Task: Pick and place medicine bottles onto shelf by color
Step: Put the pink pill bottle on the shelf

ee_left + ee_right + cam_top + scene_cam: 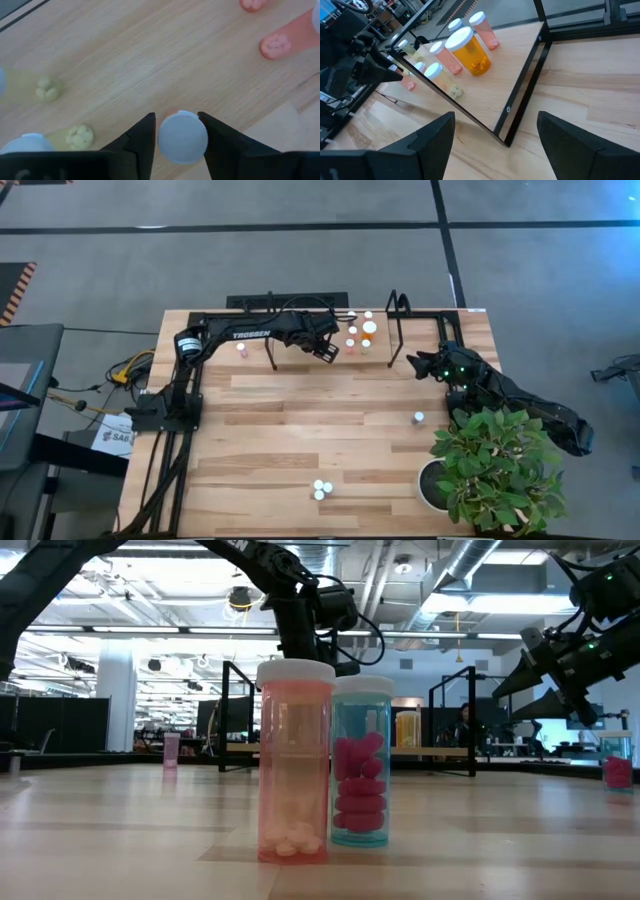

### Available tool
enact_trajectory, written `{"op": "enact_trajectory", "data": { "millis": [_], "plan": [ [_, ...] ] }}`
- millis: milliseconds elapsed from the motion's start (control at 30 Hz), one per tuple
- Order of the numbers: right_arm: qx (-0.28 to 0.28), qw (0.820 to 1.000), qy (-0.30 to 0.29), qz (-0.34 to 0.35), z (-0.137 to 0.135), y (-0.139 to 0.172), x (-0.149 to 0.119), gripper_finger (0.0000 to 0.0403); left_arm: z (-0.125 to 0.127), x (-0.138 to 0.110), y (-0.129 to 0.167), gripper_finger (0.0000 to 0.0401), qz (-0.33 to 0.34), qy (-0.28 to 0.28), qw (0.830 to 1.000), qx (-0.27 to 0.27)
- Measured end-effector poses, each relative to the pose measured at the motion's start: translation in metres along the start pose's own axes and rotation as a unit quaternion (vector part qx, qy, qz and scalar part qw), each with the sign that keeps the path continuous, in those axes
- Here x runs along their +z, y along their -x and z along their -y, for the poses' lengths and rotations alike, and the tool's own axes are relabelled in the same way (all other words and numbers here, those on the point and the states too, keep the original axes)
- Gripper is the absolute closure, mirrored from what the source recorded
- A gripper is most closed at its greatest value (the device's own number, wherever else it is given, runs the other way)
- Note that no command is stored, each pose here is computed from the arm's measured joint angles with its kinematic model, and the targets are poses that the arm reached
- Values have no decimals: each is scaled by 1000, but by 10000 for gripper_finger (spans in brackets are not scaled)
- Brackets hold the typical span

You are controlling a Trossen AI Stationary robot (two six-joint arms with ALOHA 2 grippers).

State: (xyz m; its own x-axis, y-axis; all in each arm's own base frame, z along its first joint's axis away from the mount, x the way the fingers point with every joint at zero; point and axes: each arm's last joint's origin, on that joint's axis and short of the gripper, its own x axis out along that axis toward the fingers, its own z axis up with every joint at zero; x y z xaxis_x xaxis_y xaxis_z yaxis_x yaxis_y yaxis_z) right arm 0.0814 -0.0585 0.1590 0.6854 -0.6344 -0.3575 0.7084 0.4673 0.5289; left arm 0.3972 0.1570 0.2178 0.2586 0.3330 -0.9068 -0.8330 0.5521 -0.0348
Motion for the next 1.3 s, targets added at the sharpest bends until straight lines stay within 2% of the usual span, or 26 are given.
{"op": "enact_trajectory", "data": {
  "millis": [133, 467, 1100, 1300],
  "plan": [
    [0, 1000, 0, 0, 0, 0, 0, 97, 0, 0, 0, 287, 0, 1, 1000, 0],
    [0, 1000, 0, 0, 0, 0, 0, 97, -2, 9, 5, 289, 29, -20, 999, 14],
    [0, 1000, 0, 0, 0, 0, 0, 97, -41, 36, -3, 290, 35, -17, 999, 14],
    [0, 1000, 0, 0, 0, 0, 0, 97, -47, 38, -19, 290, 22, -9, 1000, 11]
  ]
}}
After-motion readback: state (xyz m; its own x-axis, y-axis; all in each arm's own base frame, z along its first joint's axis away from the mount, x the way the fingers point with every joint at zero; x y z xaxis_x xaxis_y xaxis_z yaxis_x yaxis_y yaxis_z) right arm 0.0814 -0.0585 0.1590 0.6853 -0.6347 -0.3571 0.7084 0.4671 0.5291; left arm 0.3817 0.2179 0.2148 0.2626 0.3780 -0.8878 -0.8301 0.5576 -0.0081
